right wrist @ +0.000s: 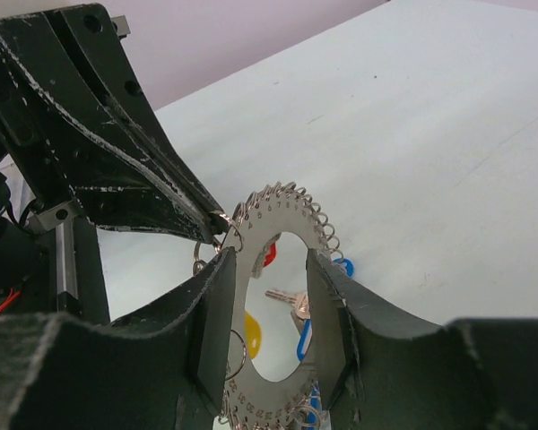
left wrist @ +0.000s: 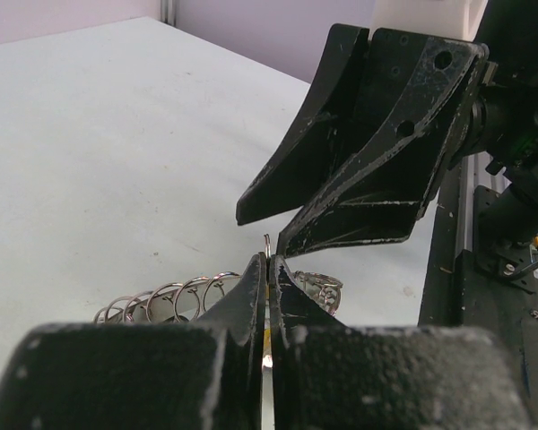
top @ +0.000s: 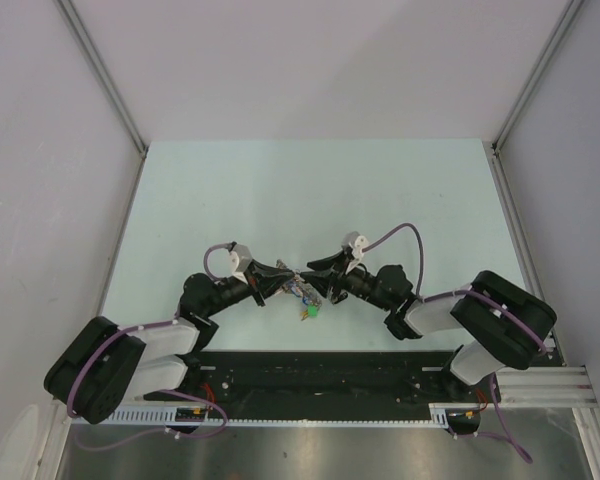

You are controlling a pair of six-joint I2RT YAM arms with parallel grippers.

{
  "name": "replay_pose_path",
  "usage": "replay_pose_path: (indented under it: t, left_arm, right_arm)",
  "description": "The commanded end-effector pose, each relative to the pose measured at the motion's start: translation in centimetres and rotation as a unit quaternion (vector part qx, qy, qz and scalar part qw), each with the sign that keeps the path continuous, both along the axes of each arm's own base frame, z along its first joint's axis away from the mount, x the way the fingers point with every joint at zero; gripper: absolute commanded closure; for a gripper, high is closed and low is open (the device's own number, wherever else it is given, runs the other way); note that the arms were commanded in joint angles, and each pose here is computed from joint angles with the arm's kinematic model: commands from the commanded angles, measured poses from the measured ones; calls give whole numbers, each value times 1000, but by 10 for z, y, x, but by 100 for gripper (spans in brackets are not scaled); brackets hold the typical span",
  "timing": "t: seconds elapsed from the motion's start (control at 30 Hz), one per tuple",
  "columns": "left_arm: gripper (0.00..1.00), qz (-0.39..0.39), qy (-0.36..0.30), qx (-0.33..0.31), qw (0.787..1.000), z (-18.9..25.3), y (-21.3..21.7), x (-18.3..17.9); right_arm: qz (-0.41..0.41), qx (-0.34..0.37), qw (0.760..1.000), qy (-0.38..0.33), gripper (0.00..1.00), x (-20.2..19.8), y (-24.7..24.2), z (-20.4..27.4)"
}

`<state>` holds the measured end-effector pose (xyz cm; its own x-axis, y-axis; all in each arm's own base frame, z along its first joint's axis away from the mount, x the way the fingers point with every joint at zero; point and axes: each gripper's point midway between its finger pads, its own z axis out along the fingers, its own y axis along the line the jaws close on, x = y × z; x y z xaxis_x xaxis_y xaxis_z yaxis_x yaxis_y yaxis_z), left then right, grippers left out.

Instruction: Put the keys on the keyring

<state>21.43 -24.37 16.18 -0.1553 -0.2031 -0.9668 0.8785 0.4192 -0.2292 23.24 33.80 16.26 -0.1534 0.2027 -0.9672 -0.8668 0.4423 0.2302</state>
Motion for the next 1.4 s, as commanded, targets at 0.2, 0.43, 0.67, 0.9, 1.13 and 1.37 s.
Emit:
replay_pose_path:
  t: [0.2, 0.43, 0.67, 0.9, 1.13, 1.37]
  left_arm:
    - [100, -4, -50, -37, 998, 30, -2, -4]
    - [100, -2, -49, -36, 998, 29, -2, -4]
    - [100, 3, -48, -32, 998, 26, -1, -3]
    - [100, 8, -48, -31, 998, 26, 1, -2]
    - [100, 5, -51, -34, 998, 29, 0, -3]
    - [100, 7, -52, -37, 998, 31, 0, -2]
  right_arm:
    - [6, 63, 997, -34, 59, 1, 12, 31]
    - [7, 86, 996, -37, 60, -1, 11, 42]
    - [3, 94, 994, -49, 59, -8, 4, 57]
    - [-7, 104, 993, -56, 58, -10, -2, 69]
    - [-11, 99, 994, -47, 58, -6, 2, 60]
    - [-9, 91, 995, -34, 61, -2, 7, 46]
